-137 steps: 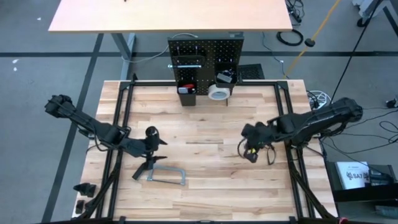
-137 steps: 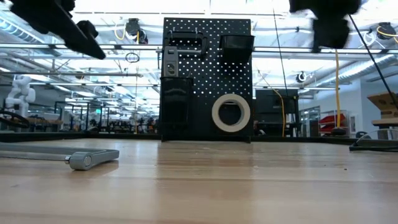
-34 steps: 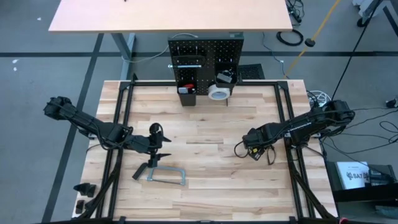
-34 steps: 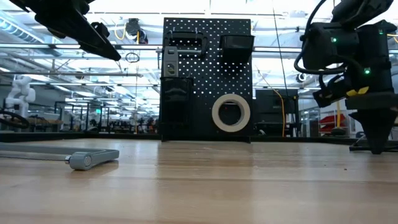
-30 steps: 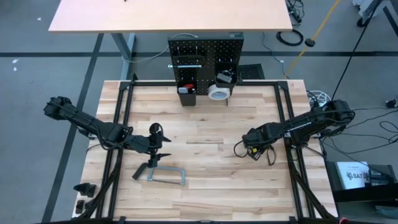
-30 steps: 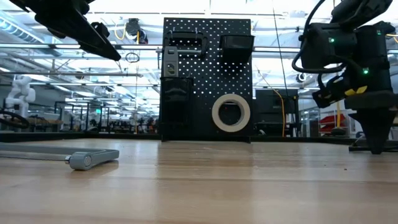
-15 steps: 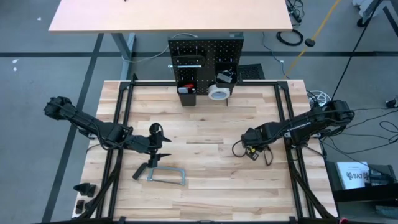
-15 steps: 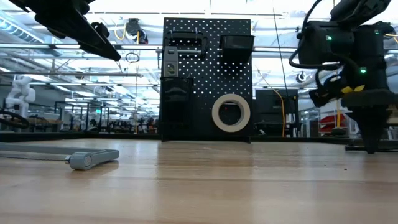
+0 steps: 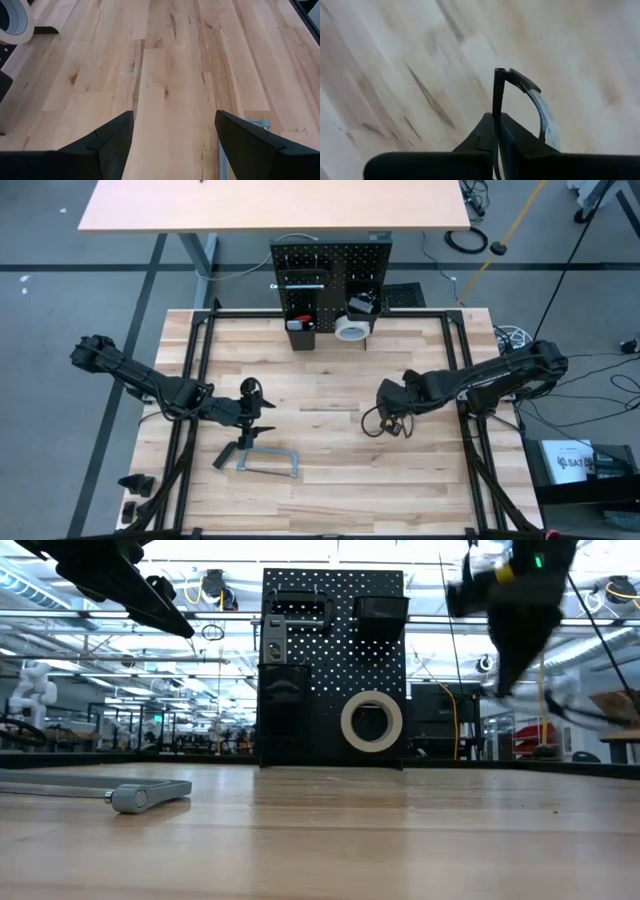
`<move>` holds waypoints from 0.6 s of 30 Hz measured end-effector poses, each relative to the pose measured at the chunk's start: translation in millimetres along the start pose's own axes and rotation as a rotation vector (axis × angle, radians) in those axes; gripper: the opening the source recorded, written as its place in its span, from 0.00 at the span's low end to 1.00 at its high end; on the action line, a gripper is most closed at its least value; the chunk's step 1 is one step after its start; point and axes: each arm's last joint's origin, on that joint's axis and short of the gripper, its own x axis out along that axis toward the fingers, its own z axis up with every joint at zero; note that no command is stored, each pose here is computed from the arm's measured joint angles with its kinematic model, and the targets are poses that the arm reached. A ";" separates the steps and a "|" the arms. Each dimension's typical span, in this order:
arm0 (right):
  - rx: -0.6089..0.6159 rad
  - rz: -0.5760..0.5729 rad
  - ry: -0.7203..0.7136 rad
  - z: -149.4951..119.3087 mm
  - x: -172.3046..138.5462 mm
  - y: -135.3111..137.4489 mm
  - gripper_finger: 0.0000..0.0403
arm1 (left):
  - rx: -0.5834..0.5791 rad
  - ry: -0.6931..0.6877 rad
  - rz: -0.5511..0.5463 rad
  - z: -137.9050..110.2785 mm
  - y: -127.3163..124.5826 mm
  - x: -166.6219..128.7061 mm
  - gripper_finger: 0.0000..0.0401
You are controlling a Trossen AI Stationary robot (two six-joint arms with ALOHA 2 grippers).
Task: Hang tools onto peg board
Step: Put the black safety glasses into the left black tool bin
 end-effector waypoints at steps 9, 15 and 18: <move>-0.183 -0.113 -0.452 36.5 -70.6 24.2 0.00 | -0.002 -0.004 -0.001 0.5 -0.1 0.0 0.71; -0.327 -0.201 -0.746 58.4 -89.5 38.5 0.00 | -0.023 -0.079 -0.013 7.9 -1.4 -0.4 0.71; -0.384 -0.256 -0.861 69.1 -92.6 46.2 0.00 | -0.017 -0.128 -0.009 12.7 -1.9 -0.9 0.71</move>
